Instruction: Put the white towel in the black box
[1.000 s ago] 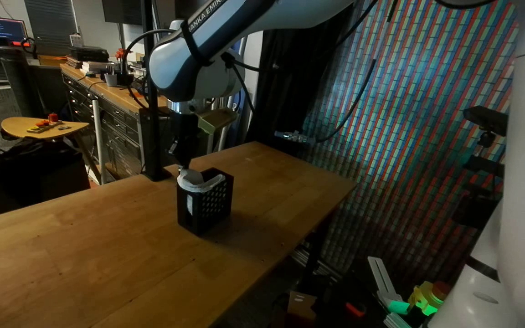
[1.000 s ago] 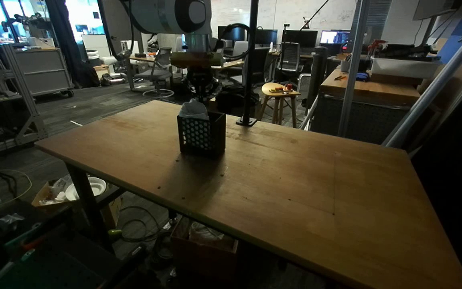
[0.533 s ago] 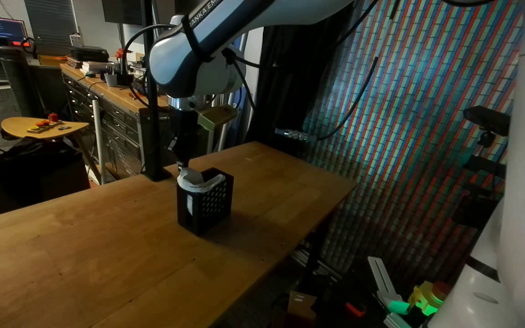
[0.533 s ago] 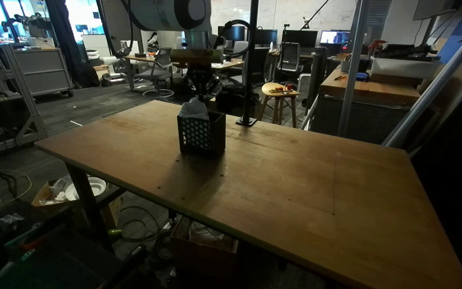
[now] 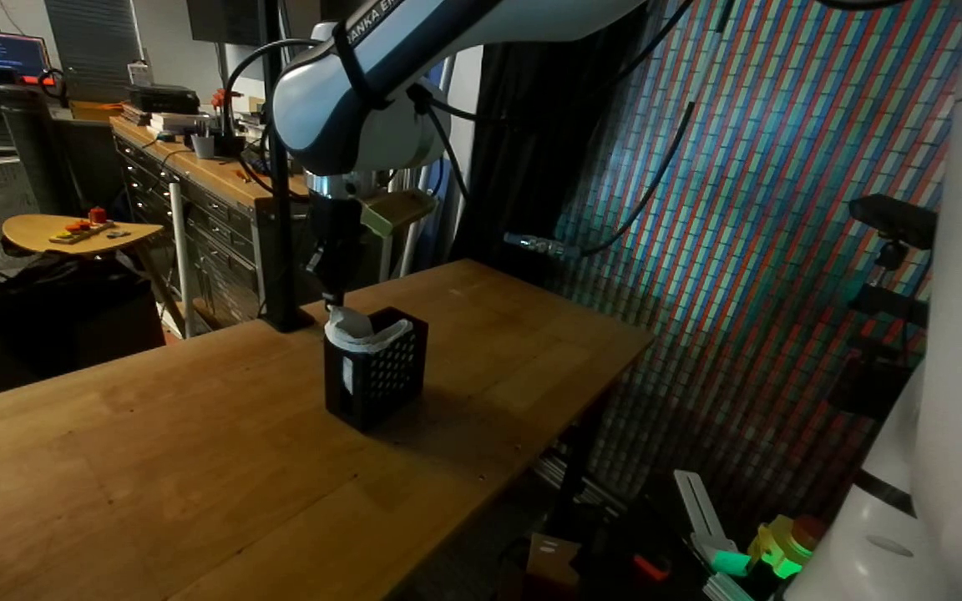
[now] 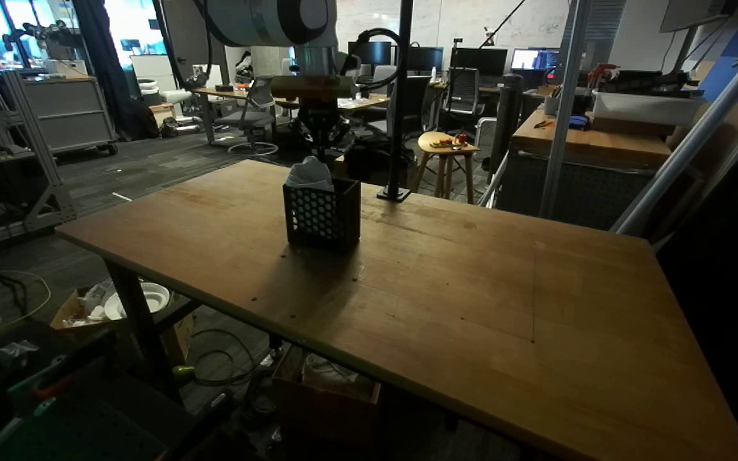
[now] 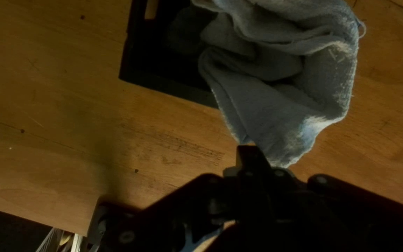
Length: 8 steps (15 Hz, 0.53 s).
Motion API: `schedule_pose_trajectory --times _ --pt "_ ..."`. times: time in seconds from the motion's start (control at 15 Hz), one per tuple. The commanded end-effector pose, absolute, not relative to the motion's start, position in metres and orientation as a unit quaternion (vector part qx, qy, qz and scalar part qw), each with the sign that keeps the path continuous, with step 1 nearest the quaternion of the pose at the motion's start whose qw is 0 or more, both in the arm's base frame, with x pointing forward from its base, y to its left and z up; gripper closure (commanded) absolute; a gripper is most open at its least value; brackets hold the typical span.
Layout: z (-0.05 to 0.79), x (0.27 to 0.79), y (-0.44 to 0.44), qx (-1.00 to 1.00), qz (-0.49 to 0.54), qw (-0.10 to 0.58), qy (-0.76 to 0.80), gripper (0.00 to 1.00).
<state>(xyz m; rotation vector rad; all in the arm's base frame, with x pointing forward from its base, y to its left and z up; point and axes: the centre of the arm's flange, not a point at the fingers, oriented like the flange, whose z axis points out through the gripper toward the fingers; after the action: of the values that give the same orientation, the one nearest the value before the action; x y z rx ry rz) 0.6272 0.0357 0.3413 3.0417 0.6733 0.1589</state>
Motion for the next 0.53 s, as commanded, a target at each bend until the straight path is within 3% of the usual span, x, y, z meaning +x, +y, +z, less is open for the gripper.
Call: schedule_pose_trajectory --times 0.0,0.47 --pt "0.358 0.632 0.047 0.972 0.06 0.024 0.225 0.97" --pt "0.349 0.619 0.05 0.974 0.057 0.017 0.219 0.97"
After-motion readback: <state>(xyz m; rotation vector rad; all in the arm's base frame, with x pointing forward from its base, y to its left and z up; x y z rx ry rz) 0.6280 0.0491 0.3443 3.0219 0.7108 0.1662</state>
